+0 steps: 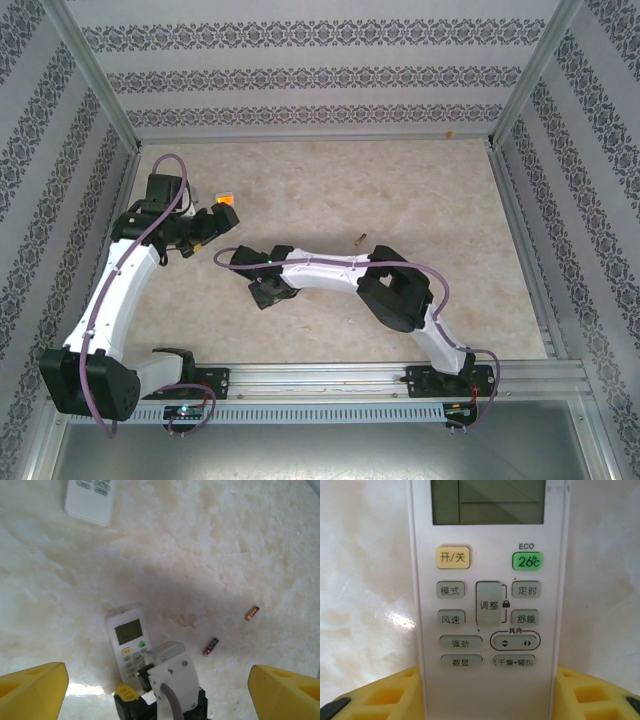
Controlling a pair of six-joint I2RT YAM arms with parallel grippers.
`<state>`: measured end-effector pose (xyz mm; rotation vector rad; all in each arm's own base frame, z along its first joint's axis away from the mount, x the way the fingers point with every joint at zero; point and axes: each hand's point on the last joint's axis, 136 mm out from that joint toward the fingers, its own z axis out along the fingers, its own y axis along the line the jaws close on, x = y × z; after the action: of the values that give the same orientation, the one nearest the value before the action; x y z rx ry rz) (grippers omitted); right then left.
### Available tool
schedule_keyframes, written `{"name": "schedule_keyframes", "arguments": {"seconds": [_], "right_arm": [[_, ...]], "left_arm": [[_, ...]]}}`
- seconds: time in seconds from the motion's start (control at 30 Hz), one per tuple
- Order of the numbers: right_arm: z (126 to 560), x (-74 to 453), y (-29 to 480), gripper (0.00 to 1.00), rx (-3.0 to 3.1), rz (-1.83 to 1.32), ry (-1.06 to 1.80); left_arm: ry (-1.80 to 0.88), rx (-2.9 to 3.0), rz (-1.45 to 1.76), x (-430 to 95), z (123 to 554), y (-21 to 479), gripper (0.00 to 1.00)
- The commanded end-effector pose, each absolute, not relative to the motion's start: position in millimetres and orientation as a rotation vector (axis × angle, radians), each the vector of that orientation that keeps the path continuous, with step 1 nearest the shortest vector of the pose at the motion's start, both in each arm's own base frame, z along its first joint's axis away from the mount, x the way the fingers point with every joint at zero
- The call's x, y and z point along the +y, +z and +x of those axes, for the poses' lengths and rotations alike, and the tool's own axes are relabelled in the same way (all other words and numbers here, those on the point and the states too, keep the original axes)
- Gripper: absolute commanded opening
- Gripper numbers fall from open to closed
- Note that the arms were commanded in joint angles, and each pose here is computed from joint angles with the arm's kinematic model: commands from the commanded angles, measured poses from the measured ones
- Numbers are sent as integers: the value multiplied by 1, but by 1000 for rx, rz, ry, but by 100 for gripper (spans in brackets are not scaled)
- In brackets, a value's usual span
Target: Load the batteries into the remote control
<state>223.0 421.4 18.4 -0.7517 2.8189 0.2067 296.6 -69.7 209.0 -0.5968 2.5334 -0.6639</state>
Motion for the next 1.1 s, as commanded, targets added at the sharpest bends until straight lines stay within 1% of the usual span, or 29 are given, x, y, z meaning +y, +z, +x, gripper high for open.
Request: {"name": "schedule_keyframes", "arguments": {"seconds": [0.0, 0.07, 0.13, 0.2, 0.3, 0.37, 0.5, 0.6, 0.67, 0.73, 0.8, 0.87, 0.97, 1.07], "right_arm": [[220, 434, 48, 42, 2864, -694, 454], [226, 436, 67, 41, 2850, -649, 603], [231, 437, 86, 41, 2825, -666, 729], [231, 438, 104, 41, 2810, -714, 836], [235, 439, 131, 41, 2752, -746, 951], [239, 438, 147, 41, 2711, -729, 1000], [249, 433, 172, 41, 2668, -667, 1067], [252, 429, 188, 41, 2641, -642, 1108], [252, 427, 201, 41, 2609, -649, 1141], [253, 424, 211, 41, 2581, -647, 1163], [256, 422, 219, 41, 2569, -634, 1190], [262, 416, 217, 41, 2584, -605, 1155], [269, 403, 203, 40, 2650, -571, 1066], [273, 398, 200, 41, 2658, -548, 1071]], "left_arm": [[-886, 2486, -571, -92, 301, 221, 92], [-1054, 2474, -588, -109, 306, 223, 90], [-1205, 2437, -577, -124, 316, 228, 89], [-1271, 2409, -548, -131, 326, 234, 86], [-1347, 2389, -514, -141, 337, 244, 85], [-1316, 2420, -537, -138, 340, 239, 84], [-1127, 2523, -577, -123, 338, 221, 84], [-1084, 2531, -592, -117, 339, 219, 86], [-1101, 2527, -587, -118, 340, 219, 85], [-1139, 2531, -578, -122, 339, 217, 82], [-1174, 2528, -567, -126, 338, 217, 76], [-1167, 2529, -565, -125, 336, 218, 74], [-1141, 2518, -533, -121, 336, 227, 76], [-1108, 2490, -524, -113, 338, 238, 84]]}}
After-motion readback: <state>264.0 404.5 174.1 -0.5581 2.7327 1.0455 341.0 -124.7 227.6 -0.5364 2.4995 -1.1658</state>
